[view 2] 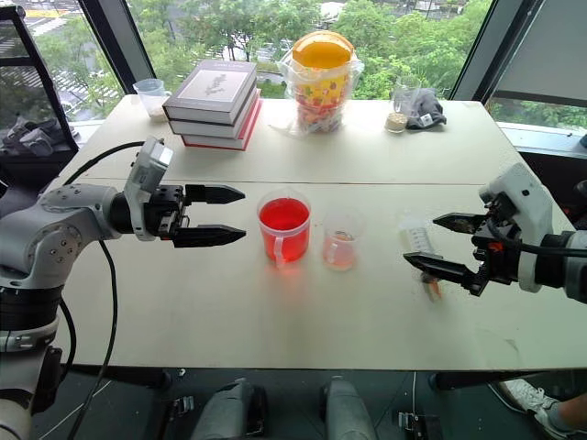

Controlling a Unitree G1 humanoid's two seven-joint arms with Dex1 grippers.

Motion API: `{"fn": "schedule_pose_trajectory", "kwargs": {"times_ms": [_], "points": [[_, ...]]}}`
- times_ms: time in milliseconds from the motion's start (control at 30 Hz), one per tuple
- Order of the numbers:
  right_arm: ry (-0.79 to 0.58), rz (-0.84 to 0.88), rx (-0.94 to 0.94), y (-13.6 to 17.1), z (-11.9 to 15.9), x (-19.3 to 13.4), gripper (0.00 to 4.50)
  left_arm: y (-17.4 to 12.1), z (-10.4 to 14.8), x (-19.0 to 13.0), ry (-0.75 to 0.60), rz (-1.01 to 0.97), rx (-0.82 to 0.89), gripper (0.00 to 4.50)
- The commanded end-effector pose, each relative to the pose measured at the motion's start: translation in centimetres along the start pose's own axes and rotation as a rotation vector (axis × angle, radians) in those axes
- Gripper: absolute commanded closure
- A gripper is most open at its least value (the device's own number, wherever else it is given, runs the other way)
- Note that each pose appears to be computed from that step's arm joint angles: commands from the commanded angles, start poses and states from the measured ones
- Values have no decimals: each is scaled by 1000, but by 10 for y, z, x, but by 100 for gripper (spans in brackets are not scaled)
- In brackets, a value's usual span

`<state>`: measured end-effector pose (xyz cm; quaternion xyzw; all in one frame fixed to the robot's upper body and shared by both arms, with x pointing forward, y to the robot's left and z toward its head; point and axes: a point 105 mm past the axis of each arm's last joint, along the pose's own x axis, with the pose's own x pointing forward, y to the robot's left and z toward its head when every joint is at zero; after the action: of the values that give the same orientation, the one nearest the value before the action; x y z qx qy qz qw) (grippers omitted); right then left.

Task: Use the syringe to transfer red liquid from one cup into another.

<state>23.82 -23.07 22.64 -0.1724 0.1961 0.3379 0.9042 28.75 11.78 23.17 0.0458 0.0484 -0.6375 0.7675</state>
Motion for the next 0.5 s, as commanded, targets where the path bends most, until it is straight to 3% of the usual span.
{"fn": "schedule_pose_trajectory", "kwargs": {"times_ms": [33,500], "points": [[-18,-21,-34,-2,6,-6,4,0,6,0,-5,-5,39,0],[-46,-13,-35,16,10,2,4,12,16,-1,-36,5,17,0]]}}
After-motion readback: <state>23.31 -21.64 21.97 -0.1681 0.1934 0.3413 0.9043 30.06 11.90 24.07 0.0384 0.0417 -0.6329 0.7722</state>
